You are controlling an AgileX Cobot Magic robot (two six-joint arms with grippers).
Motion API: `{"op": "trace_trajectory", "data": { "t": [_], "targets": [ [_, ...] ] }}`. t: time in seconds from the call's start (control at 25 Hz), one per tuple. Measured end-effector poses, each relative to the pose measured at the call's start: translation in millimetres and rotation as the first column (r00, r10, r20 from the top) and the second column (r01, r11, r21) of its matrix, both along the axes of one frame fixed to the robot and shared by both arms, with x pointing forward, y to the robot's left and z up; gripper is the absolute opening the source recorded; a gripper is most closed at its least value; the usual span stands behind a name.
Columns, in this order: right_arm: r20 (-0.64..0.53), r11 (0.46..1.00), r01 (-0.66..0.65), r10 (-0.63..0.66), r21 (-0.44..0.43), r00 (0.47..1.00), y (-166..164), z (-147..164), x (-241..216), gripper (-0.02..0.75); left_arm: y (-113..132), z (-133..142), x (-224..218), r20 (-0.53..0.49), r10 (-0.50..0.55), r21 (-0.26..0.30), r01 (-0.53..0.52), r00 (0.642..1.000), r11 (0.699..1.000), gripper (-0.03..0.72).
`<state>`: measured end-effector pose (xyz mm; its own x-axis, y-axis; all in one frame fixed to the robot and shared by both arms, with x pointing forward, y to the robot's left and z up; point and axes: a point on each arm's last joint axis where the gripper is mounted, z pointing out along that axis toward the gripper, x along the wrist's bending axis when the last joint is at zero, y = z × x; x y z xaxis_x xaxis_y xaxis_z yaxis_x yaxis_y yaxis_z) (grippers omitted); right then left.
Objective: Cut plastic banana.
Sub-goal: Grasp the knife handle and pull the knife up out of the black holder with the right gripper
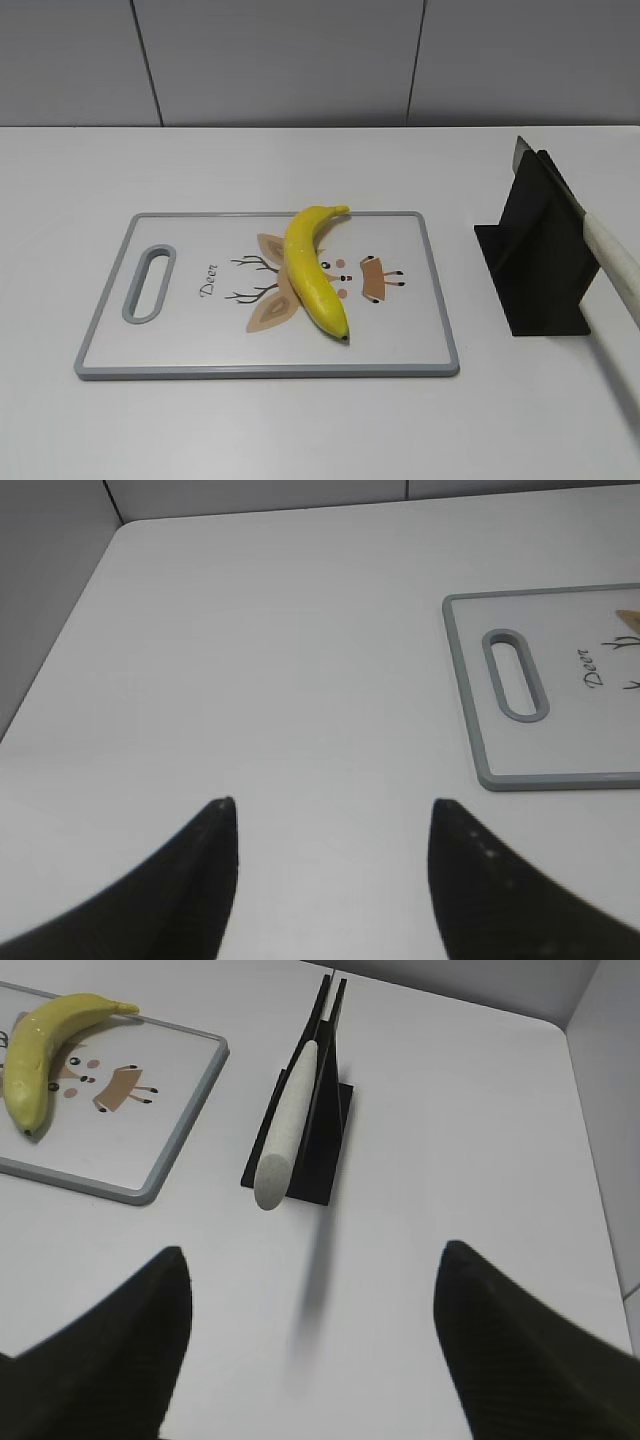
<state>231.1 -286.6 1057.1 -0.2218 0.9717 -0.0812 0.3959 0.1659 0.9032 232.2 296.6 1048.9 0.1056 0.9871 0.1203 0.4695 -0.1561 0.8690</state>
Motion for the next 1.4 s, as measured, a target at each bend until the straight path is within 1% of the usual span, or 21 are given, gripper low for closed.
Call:
{"op": "trace_trajectory", "data": {
  "t": [1.4],
  "targets": [
    [0.0, 1.0, 0.0, 0.0, 0.0, 1.0, 0.0, 0.0, 0.0, 0.586, 0.0, 0.0, 0.0, 0.0, 0.0, 0.0, 0.0, 1.0, 1.0, 0.589]
  ]
}}
